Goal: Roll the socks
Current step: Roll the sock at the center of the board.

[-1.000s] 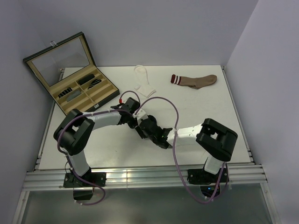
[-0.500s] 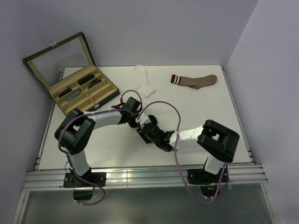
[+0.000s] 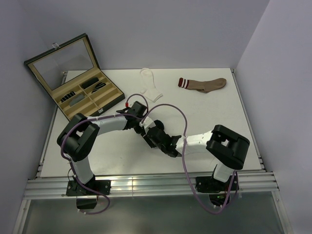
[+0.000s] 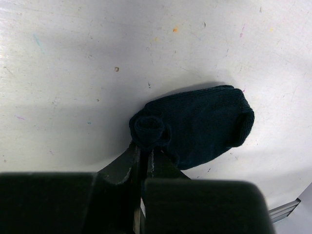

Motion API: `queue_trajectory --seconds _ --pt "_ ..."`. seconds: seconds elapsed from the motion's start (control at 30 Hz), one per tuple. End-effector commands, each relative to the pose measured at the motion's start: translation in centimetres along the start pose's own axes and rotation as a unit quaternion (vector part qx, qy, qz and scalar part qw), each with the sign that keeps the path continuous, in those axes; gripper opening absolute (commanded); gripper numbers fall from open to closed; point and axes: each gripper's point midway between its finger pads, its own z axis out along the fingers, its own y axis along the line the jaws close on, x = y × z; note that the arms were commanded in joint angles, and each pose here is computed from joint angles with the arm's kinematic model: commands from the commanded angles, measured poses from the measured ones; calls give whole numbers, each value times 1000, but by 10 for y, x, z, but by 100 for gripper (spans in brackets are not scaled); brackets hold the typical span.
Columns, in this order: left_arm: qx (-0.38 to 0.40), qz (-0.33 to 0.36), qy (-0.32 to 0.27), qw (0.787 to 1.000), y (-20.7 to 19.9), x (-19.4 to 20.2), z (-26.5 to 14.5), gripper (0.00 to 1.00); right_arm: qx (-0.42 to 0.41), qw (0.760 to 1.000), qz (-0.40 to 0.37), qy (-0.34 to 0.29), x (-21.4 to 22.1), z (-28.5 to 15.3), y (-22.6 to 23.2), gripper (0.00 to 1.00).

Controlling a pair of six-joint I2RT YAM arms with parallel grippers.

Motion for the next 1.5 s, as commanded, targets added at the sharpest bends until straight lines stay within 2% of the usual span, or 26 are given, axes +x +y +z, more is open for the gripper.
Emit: queue_trajectory --seconds 0.0,0.37,0.47,0.5,0.57,0.6,0.63,0.83,0.87,0.9,1.0,1.1,1.2,1.23,1.3,1.33,1.4,1.47 --pt "-43 16 25 999 25 14 8 1 9 999 5 -40 -33 4 2 50" --pt "-40 17 23 999 20 12 5 1 9 1000 2 1 -6 14 5 37" --pt "-41 15 21 999 20 12 5 1 11 1000 5 13 1 15 4 26" --pt "-40 15 22 999 20 12 5 1 11 1000 7 14 2 15 4 17" --pt "-34 15 18 999 17 10 3 3 -4 1000 21 13 0 12 4 9" --pt "-32 15 18 999 16 10 2 6 -9 999 29 13 -2 12 3 2" --pt "-28 15 16 999 14 9 0 8 -14 999 36 15 -2 11 1 0" --pt "-12 4 -10 1000 11 1 -10 31 -96 987 118 49 -3 10 -4 0" --pt "-8 -5 -17 1000 10 -1 -11 39 -120 981 144 59 -3 11 -3 0" --pt "-3 -11 -24 1000 9 -4 -14 44 -120 979 151 61 -4 11 -3 0" --pt "13 -32 -47 998 10 -8 -23 57 -162 964 196 79 -3 11 -2 0" --pt "23 -47 -65 996 13 -12 -30 64 -227 938 245 97 -3 9 5 0" --pt "34 -59 -87 994 14 -18 -39 68 -301 901 300 93 -9 4 8 0" --pt "42 -63 -93 993 13 -19 -43 70 -330 879 328 108 -7 3 8 0" --pt "54 -69 -104 991 11 -22 -49 73 -354 862 347 105 -11 3 5 0" --pt "60 -71 -107 990 11 -23 -50 74 -375 842 370 115 -9 -1 6 0" --pt "70 -70 -111 989 8 -24 -53 76 -397 827 386 99 -17 -2 3 0" --pt "80 -69 -112 988 6 -24 -53 77 -415 796 427 111 -14 -3 -1 0"
